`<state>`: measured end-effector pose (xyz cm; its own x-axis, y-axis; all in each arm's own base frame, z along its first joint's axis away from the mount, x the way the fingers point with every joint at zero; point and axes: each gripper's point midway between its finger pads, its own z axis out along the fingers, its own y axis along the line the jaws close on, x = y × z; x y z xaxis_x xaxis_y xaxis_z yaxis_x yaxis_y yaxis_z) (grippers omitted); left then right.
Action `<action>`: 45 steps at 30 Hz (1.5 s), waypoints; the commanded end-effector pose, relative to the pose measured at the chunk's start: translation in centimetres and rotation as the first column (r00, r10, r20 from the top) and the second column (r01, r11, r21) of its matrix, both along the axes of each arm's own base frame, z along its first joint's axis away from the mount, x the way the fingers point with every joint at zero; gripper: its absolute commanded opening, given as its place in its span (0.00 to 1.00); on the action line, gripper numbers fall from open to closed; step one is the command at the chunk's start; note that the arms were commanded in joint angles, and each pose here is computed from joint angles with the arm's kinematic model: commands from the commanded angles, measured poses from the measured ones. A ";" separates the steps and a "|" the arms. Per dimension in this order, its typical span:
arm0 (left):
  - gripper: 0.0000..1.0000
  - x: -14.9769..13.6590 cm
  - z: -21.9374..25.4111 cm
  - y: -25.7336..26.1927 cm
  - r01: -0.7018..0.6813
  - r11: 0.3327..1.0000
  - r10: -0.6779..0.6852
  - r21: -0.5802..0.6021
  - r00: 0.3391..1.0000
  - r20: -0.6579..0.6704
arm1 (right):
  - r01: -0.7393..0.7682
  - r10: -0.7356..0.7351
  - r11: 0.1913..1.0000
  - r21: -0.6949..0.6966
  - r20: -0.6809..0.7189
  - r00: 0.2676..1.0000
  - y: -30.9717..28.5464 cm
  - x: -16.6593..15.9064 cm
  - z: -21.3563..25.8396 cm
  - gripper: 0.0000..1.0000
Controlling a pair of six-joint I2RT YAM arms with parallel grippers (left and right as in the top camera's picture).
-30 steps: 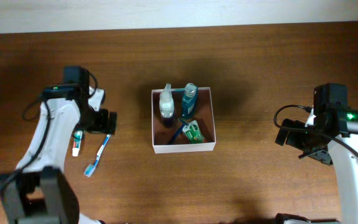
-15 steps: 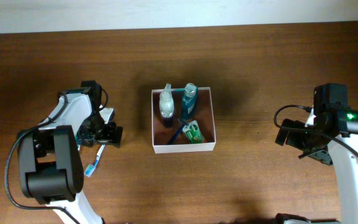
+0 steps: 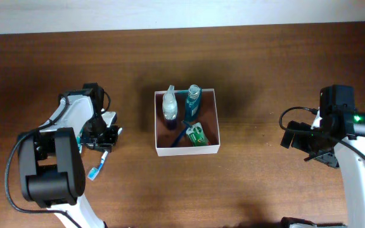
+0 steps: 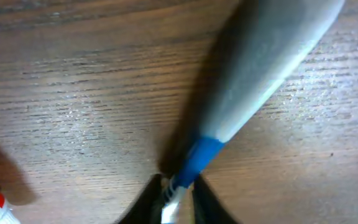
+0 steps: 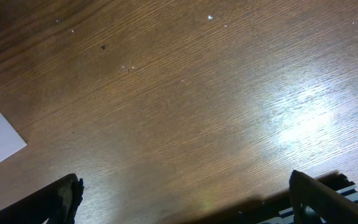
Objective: Pack container
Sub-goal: 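Grasp the blue-white toothbrush with the left gripper, then carry the toothbrush into the box and release it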
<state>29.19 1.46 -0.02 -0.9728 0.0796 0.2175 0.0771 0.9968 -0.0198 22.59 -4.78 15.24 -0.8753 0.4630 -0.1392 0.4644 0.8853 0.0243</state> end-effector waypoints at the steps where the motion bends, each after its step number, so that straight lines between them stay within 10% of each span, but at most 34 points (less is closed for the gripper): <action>1: 0.07 -0.3 -0.3 -0.1 -0.006 1.000 0.006 -0.012 1.000 -0.012 | 0.004 -0.004 1.000 0.005 0.001 1.000 -0.1 -0.1 0.0 0.99; 16: 0.01 3.3 8.8 -2.1 0.034 0.999 -0.032 -0.006 0.974 0.226 | 0.004 -0.004 1.000 0.005 0.001 1.000 -0.1 -0.1 0.0 0.99; 24: 0.00 3.7 21.2 -11.0 0.369 0.929 -0.304 0.040 0.695 0.652 | 0.004 -0.004 1.000 0.005 0.001 1.000 -0.1 -0.1 0.0 0.99; 33: 0.01 -1.0 21.6 -24.0 0.877 0.445 -0.708 0.182 0.220 0.672 | 0.004 -0.004 1.000 0.005 0.001 1.000 -0.1 -0.1 0.0 0.99; 43: 0.01 0.8 13.4 -26.9 0.912 0.394 -0.788 0.116 0.270 0.553 | 0.004 -0.004 1.000 0.005 0.000 1.000 -0.1 -0.1 0.0 0.99; 45: 0.14 0.8 12.1 -26.9 0.915 0.391 -0.801 0.098 0.286 0.525 | 0.004 -0.004 1.000 0.005 0.000 1.000 -0.1 -0.1 0.0 0.99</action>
<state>29.96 -25.31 13.97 -0.2751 0.8908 -0.3617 0.9281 0.3442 0.1421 22.59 -4.78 15.24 -0.8768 0.4603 -0.1392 0.4618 0.8867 0.0239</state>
